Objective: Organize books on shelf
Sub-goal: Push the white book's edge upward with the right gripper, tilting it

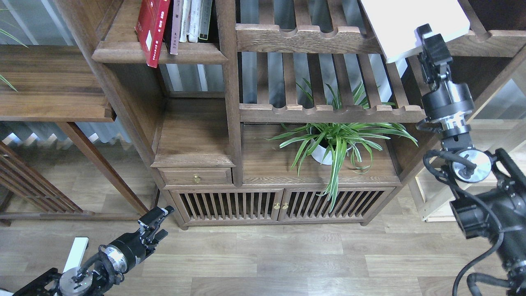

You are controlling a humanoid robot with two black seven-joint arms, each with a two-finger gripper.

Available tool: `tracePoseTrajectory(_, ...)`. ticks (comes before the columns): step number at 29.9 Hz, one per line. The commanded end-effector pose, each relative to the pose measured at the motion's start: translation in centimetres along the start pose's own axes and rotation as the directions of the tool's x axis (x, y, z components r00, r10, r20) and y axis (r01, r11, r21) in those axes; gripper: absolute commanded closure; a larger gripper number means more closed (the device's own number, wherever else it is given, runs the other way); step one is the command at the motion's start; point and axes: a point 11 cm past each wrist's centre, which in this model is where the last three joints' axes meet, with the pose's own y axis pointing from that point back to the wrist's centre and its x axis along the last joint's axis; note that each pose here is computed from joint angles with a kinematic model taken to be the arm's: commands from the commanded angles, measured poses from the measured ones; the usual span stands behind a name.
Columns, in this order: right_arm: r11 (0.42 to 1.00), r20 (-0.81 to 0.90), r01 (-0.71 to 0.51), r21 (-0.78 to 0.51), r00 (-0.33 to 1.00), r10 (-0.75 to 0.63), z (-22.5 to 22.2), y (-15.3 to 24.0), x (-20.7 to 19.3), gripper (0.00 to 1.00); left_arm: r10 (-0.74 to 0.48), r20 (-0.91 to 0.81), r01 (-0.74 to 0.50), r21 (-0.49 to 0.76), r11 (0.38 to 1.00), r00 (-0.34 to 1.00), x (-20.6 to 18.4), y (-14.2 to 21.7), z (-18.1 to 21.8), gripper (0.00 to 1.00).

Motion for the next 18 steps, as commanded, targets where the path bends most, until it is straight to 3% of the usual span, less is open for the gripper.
tracePoseTrajectory(1,0.999,0.015,-0.05,0.014,0.999,0.05,0.0,2.4,1.3,0.95,-0.006,0.001,0.006,0.004,1.0,1.0,-0.3,-0.2,-0.2,0.01)
tracePoseTrajectory(18,0.94,0.129,-0.332,-0.08,0.931,0.34,6.7,16.2,6.4,0.95,0.005,0.004,-0.005,0.024,1.0,1.0,0.1,-0.3,-0.9,0.01)
